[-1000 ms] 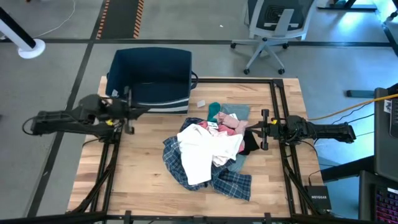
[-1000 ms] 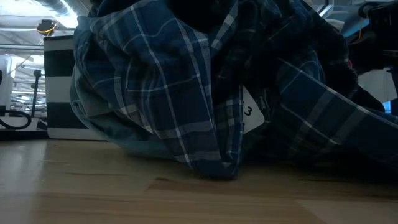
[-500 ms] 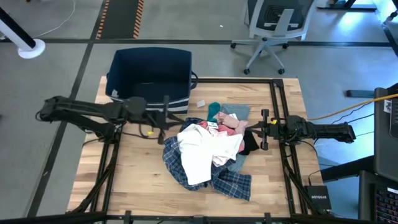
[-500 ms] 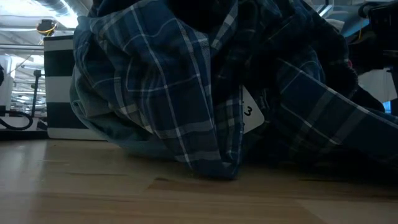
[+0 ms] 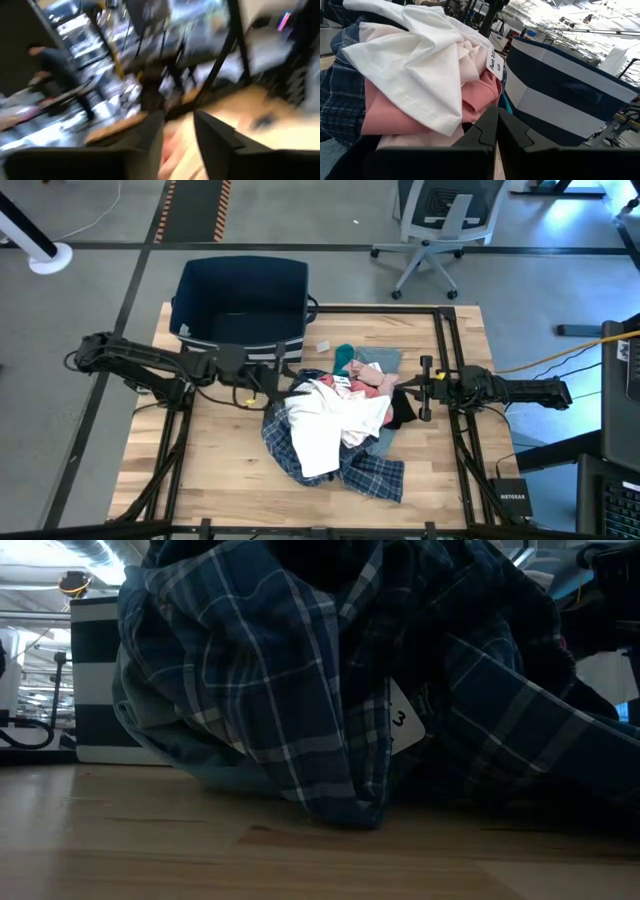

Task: Sort clothes
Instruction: Put the white short pants into the blue laundry bin

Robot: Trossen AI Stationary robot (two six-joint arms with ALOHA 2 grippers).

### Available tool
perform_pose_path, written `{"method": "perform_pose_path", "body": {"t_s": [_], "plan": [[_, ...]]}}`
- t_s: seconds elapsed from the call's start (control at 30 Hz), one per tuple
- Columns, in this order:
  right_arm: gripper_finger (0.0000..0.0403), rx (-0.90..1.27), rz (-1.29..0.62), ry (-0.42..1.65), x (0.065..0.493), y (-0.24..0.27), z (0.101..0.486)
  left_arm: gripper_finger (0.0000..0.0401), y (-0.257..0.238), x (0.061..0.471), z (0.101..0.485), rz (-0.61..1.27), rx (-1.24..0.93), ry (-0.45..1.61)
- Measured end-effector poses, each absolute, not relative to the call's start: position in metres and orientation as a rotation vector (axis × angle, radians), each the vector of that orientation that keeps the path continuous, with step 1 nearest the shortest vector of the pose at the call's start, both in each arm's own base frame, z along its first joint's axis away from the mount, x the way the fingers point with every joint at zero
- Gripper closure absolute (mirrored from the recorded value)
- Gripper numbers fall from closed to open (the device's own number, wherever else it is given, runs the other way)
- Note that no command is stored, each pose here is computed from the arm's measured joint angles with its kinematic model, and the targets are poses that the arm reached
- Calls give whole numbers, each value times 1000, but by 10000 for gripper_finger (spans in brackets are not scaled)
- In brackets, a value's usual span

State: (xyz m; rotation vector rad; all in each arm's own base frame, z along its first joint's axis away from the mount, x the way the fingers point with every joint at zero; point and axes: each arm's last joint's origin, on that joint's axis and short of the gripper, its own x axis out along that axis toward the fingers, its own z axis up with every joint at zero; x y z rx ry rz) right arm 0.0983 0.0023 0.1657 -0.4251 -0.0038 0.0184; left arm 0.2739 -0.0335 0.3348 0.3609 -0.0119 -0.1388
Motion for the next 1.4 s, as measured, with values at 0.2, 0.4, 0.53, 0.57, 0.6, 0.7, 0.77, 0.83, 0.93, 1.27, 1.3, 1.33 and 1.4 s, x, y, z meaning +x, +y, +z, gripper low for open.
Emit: {"method": "perform_pose_path", "body": {"t_s": [0.2,0.4,0.53,0.57,0.6,0.7,0.77,0.83,0.93,1.27,1.3,1.33,1.4], "plan": [[386,-425,18,-3,98,2,166,197,-53,282,336,-219,281,-58],[386,-426,18,-4,98,2,166,154,-57,310,332,-189,182,141],[386,-425,18,-4,98,2,166,148,-55,327,323,-168,212,326],[386,-425,18,-4,98,2,166,148,-53,329,321,-152,216,359],[386,-425,18,-4,98,2,166,148,-51,332,319,-140,222,387],[386,-426,18,-4,98,2,166,148,-46,336,311,-128,223,451],[386,-425,18,-4,98,2,166,148,-45,337,306,-135,231,480],[386,-425,18,-4,98,2,166,148,-44,340,299,-142,249,514],[386,-425,18,-5,98,2,166,148,-43,343,290,-163,264,559],[386,-425,18,-4,98,2,166,188,-47,347,274,-240,381,624],[386,-425,18,-4,98,2,166,204,-46,347,274,-226,392,625],[386,-425,18,-4,98,2,166,222,-46,347,274,-217,408,630],[386,-425,18,-4,98,2,166,260,-45,347,273,-190,437,640]]}}
